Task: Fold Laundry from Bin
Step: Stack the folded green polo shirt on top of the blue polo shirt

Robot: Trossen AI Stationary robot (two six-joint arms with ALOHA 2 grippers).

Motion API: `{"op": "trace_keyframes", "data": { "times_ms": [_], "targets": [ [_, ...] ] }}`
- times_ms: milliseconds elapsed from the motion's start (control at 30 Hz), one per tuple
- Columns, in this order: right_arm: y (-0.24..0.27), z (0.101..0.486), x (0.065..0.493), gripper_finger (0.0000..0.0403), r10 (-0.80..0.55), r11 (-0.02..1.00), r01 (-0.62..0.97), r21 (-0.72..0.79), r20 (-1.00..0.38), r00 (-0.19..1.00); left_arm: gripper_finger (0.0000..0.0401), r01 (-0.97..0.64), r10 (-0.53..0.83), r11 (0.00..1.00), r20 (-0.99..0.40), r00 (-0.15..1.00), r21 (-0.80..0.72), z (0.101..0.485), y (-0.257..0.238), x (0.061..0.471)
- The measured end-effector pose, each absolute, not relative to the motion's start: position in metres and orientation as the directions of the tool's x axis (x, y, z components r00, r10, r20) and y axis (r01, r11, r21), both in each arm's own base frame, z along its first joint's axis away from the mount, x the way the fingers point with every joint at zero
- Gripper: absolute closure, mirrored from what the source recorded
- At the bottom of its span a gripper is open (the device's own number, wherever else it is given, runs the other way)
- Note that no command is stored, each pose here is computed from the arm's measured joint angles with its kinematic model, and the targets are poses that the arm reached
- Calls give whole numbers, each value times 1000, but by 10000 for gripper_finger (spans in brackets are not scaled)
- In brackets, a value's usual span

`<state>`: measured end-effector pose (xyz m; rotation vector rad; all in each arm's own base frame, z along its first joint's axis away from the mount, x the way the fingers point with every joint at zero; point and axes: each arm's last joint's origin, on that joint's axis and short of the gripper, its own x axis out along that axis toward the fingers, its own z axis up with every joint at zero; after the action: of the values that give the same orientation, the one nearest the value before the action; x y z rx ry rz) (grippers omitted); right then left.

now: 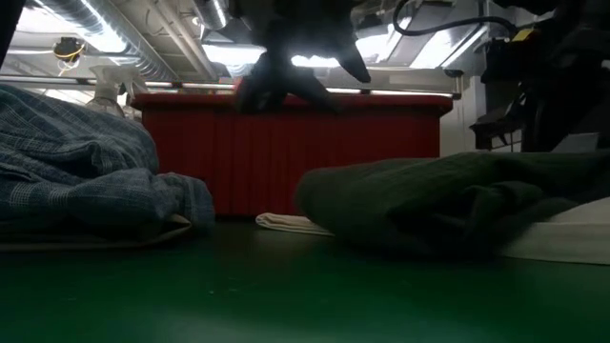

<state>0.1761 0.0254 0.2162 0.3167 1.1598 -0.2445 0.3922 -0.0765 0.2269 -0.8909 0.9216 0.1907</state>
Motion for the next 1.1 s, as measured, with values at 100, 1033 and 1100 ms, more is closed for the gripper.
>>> {"op": "trace_keyframes", "data": {
  "times_ms": [100, 1033, 1100],
  "targets": [
    [25, 216, 176, 260, -28, 929, 350, 116, -925, 379, 221, -527, -224, 619, -774, 593, -583, 225, -85, 389],
    [25, 211, 183, 260, -62, 930, 360, 81, -927, 371, 194, -809, 73, 386, -859, 507, -444, 162, -90, 402],
    [25, 211, 183, 260, -62, 930, 360, 81, -927, 371, 194, -811, 86, 384, -857, 508, -442, 161, -89, 402]
  ]
}}
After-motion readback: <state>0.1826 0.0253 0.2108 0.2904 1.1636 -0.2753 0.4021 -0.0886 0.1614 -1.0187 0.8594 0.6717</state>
